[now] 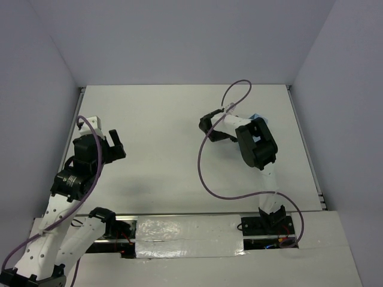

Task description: Build the wood block tower

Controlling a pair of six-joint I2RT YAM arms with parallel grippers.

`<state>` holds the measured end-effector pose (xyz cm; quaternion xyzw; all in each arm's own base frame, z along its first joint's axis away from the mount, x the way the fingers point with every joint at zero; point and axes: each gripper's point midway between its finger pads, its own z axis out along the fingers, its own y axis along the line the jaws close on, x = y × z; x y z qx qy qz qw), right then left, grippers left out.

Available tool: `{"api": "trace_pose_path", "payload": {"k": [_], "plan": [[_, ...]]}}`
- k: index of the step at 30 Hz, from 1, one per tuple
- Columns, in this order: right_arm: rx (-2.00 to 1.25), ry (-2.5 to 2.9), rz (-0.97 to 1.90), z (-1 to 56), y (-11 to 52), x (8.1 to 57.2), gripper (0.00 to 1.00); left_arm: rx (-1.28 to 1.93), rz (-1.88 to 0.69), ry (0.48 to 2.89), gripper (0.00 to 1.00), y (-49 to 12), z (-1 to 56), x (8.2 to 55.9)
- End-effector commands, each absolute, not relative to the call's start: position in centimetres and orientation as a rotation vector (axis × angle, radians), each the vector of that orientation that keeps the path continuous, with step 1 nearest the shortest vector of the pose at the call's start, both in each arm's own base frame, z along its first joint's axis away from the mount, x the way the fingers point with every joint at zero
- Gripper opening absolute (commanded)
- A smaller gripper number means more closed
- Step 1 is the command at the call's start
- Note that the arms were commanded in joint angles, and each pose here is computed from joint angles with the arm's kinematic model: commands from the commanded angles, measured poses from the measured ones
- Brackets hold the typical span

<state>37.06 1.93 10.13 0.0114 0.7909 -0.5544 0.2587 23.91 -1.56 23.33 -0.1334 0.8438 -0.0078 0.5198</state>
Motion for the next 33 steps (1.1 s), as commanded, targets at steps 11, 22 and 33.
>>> {"api": "trace_pose_path", "payload": {"k": [11,22,33], "plan": [[-0.134,2.238,-1.019,10.8,9.3,39.1,0.21,-0.289,-0.042,1.974,1.00,-1.9,24.5,24.4],[-0.210,2.270,-0.758,12.4,12.7,39.8,1.00,-0.277,-0.047,1.982,1.00,-2.2,24.4,24.5],[0.201,2.289,0.280,18.1,13.6,40.0,1.00,-0.248,-0.072,1.984,0.99,-2.7,24.4,24.6]]}}
